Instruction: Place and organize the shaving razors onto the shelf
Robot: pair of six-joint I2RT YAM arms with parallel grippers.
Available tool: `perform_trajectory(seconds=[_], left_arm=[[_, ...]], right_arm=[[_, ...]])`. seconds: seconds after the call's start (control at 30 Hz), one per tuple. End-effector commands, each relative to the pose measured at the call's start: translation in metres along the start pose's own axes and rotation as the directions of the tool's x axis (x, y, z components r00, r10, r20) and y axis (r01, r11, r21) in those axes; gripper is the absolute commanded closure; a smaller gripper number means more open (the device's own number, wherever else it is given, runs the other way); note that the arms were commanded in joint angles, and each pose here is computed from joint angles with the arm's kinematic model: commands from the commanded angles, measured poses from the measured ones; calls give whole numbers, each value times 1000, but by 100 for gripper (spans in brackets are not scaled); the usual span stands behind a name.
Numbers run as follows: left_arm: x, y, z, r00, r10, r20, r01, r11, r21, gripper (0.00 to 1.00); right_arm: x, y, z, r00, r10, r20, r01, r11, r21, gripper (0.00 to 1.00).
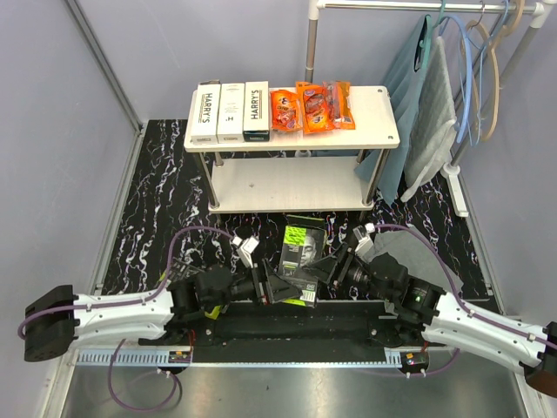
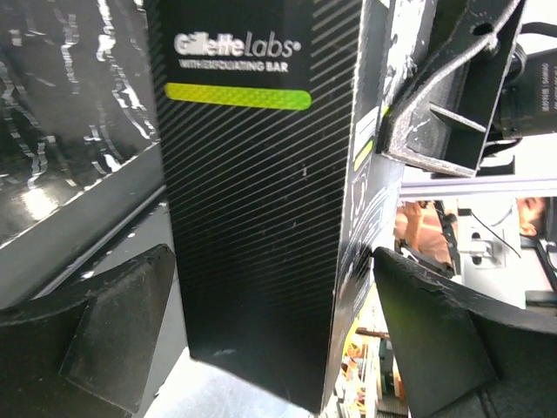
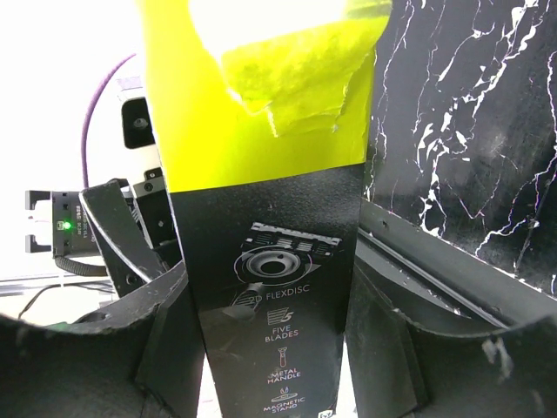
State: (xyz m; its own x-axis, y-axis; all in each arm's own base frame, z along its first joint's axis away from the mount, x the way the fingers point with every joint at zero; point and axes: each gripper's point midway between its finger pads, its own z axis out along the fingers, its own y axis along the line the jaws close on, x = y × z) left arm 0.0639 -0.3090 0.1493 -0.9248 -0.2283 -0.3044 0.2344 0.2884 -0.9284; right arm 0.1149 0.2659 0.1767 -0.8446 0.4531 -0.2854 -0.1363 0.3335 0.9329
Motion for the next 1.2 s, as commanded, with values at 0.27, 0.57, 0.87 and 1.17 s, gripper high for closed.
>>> perform_trajectory(seconds=[0.27, 0.57, 0.87, 1.17], left_arm=[[3, -35, 2, 999, 43, -27, -39, 991, 131, 15], [5, -26, -4, 999, 39, -22, -36, 993, 110, 22], [6, -23, -3, 998, 49, -33, -46, 995, 92, 64], [4, -23, 0, 998, 53, -25, -52, 996, 72, 94]], right_arm=[[-29, 64, -20, 993, 34, 112, -10, 978, -209, 69], [-32, 59, -27, 990, 38, 132, -11, 980, -200, 68], [-34, 54, -28, 989, 37, 142, -11, 984, -178, 68], [-36, 31, -31, 987, 30, 155, -24, 999, -44, 34]])
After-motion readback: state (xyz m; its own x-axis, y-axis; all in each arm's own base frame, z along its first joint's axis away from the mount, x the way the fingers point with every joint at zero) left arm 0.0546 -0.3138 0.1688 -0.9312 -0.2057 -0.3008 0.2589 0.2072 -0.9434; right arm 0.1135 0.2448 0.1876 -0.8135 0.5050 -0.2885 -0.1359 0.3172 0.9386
